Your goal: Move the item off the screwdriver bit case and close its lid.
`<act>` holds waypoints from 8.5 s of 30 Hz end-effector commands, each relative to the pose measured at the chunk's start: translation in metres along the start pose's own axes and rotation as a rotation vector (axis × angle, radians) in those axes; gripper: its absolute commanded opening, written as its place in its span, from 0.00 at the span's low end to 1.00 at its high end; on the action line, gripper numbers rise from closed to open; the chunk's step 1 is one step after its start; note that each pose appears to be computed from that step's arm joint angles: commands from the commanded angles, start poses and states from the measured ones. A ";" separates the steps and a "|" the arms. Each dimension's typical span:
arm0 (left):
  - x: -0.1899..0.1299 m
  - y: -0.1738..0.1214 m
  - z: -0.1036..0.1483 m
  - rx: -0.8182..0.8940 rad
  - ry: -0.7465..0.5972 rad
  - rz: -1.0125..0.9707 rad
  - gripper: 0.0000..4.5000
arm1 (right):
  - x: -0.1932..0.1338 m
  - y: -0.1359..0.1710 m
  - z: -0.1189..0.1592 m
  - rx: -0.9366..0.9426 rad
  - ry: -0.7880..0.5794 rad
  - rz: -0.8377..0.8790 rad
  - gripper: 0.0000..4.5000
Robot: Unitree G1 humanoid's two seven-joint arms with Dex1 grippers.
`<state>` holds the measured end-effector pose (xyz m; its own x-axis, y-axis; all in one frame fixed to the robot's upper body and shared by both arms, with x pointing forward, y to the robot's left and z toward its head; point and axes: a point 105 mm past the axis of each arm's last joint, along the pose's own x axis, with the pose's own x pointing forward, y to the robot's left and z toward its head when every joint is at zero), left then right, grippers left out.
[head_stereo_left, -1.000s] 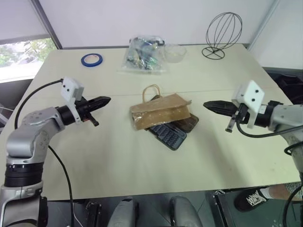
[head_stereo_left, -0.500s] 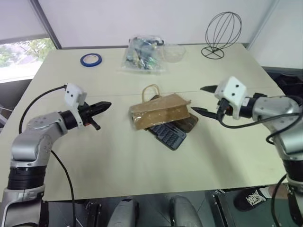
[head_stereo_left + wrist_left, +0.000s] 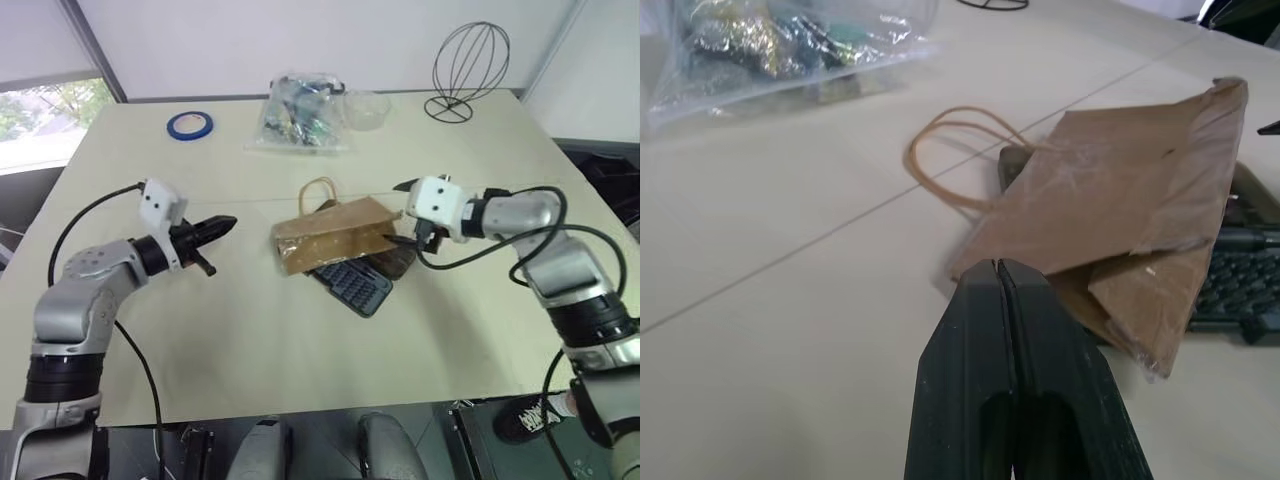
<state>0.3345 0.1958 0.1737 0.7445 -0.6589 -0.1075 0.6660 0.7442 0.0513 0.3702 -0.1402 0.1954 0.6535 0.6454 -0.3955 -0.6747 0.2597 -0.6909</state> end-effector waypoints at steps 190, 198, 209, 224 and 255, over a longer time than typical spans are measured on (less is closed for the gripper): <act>0.003 -0.004 0.006 0.110 -0.037 0.066 0.00 | 0.046 0.033 0.003 -0.299 -0.104 0.193 0.01; 0.001 -0.004 0.006 0.109 -0.042 0.076 0.00 | 0.050 0.037 0.011 -0.397 -0.167 0.202 0.01; 0.003 -0.006 0.006 0.108 -0.042 0.072 0.00 | 0.052 0.035 0.004 -0.400 -0.148 0.185 0.01; 0.006 -0.020 0.005 0.076 -0.032 -0.026 0.00 | 0.035 0.014 0.000 -0.126 -0.091 0.105 0.99; -0.018 -0.094 -0.069 0.075 0.326 -0.525 0.00 | 0.019 0.012 0.028 0.180 -0.106 -0.043 0.99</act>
<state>0.2551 0.1434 0.1041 0.2709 -0.8667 -0.4190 0.9444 0.3235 -0.0585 0.3670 -0.1131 0.1803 0.6552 0.6755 -0.3384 -0.7221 0.4283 -0.5432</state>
